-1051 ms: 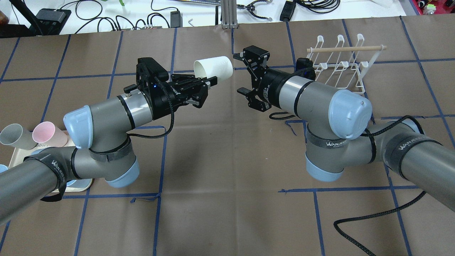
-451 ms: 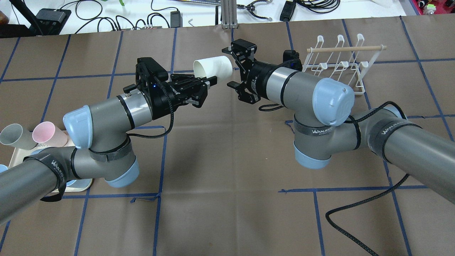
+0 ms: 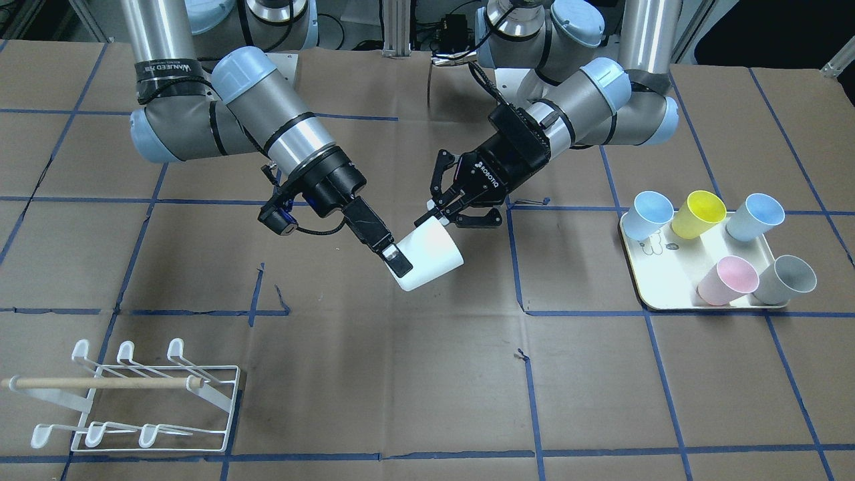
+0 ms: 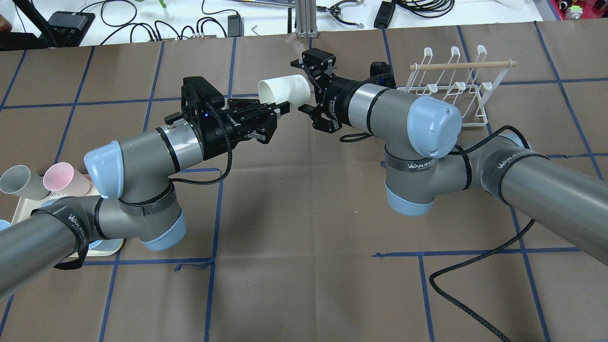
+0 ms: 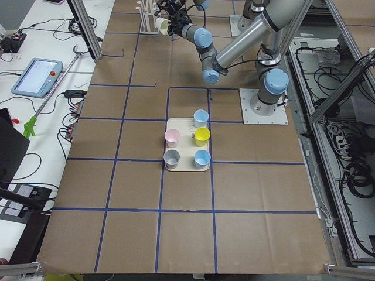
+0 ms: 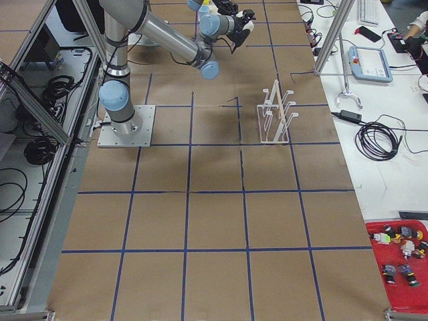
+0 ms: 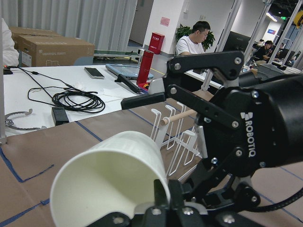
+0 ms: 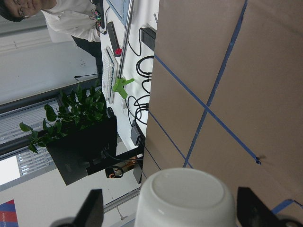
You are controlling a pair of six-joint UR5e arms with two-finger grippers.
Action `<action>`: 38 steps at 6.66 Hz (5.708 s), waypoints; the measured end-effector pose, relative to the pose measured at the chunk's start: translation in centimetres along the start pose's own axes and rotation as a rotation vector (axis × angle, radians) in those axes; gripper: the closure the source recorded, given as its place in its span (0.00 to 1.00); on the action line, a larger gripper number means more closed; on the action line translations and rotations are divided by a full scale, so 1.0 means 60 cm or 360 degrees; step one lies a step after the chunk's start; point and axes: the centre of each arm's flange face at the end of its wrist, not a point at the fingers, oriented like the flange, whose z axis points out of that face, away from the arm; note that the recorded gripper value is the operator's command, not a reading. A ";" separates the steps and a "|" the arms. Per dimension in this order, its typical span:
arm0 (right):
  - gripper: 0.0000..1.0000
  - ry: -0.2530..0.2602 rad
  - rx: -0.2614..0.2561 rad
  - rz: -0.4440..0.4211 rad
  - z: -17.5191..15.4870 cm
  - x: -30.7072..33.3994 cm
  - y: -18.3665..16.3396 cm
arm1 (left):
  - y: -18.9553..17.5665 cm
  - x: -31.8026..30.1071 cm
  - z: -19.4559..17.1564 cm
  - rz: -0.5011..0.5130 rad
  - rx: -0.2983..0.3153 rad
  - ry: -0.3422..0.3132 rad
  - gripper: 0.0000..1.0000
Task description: Transfer IKEA cup to right arm and place on rack
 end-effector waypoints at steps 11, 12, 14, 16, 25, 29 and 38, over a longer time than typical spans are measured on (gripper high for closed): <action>0.65 0.0011 -0.0005 -0.0020 0.017 0.002 0.005 | -0.011 -0.006 -0.001 -0.0028 0.0014 -0.0019 0.06; 0.67 0.0010 -0.0004 -0.0020 0.017 0.001 0.005 | -0.012 -0.007 -0.001 -0.0025 0.0017 -0.0023 0.01; 0.71 0.0009 -0.0005 -0.0021 0.017 0.000 0.004 | -0.013 -0.011 -0.004 -0.0030 0.0019 -0.0030 0.01; 0.75 -0.0014 -0.0003 -0.0033 0.016 -0.012 0.000 | -0.013 -0.031 -0.031 -0.0051 0.0044 -0.0069 0.01; 0.86 0.0302 0.0624 -0.2245 -0.109 -0.147 -0.307 | -0.081 -0.199 -0.130 -0.0730 -0.0506 -0.1028 0.01; 0.88 0.0516 0.0823 -0.2577 -0.143 -0.132 -0.432 | -0.211 -0.124 -0.109 -0.1011 -0.1396 -0.1141 0.01; 0.87 0.0504 0.0821 -0.2629 -0.056 -0.017 -0.480 | -0.070 -0.216 -0.405 -0.1051 -0.1834 -0.1225 0.04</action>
